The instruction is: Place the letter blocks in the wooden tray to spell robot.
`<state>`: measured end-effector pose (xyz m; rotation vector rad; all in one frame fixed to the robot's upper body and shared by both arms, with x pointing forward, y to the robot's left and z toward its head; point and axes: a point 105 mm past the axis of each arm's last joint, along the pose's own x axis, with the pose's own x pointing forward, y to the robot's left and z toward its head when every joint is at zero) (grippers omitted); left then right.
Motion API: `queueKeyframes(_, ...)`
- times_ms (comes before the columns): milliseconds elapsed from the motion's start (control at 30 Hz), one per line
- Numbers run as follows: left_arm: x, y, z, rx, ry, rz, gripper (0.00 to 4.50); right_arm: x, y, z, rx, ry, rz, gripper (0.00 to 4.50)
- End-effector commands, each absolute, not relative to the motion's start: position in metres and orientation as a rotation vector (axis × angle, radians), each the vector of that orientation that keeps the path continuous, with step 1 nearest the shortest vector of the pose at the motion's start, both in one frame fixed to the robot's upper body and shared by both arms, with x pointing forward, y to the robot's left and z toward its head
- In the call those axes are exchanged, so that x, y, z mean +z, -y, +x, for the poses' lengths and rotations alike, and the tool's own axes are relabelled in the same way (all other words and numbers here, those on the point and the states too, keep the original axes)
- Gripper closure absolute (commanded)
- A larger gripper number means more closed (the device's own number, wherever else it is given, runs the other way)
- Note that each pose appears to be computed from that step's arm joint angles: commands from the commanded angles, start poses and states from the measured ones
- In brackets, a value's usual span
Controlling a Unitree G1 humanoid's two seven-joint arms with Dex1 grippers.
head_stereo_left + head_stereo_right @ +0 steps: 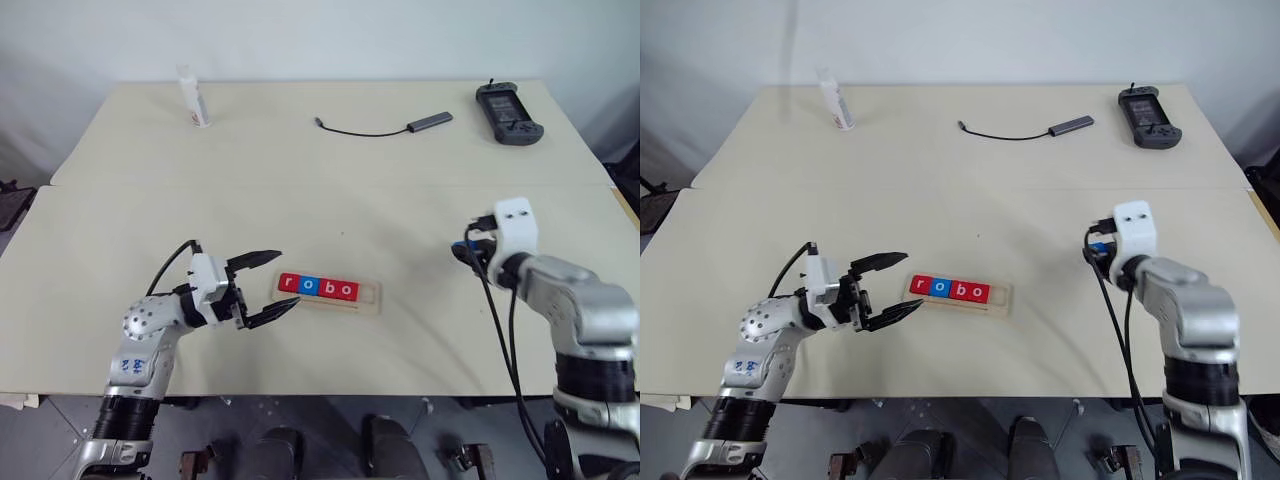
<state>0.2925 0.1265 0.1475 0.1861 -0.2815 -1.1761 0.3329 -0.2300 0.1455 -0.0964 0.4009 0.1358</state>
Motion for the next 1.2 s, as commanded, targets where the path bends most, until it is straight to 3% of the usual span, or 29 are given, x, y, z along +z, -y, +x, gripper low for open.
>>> queueKeyframes(33,0.150,-0.125,0.292,-1.203,0.290,0.184,0.00,0.147,0.223,0.302,0.101,-0.395,-0.073,2.68)
queueKeyframes(233,0.150,-0.124,0.296,-1.240,0.277,0.185,0.00,0.127,0.209,0.277,0.087,-0.444,0.004,2.68)
queueKeyframes(333,0.152,-0.125,0.298,-1.245,0.275,0.191,0.00,0.126,0.198,0.274,0.126,-0.443,0.024,1.92)
queueKeyframes(533,0.152,-0.127,0.294,-1.247,0.272,0.196,0.00,0.151,0.203,0.279,0.268,-0.358,-0.064,0.02)
queueKeyframes(667,0.152,-0.128,0.289,-1.254,0.269,0.194,0.00,0.164,0.206,0.272,0.612,-0.325,-0.367,0.02)
queueKeyframes(833,0.152,-0.129,0.282,-1.272,0.262,0.191,0.00,0.150,0.223,0.259,0.959,-0.373,-0.662,0.02)
queueKeyframes(1067,0.151,-0.125,0.273,-1.302,0.251,0.188,0.00,0.133,0.250,0.290,1.091,-0.421,-0.781,0.02)
queueKeyframes(1200,0.150,-0.124,0.269,-1.325,0.249,0.208,0.00,0.128,0.248,0.305,1.124,-0.421,-0.727,0.02)
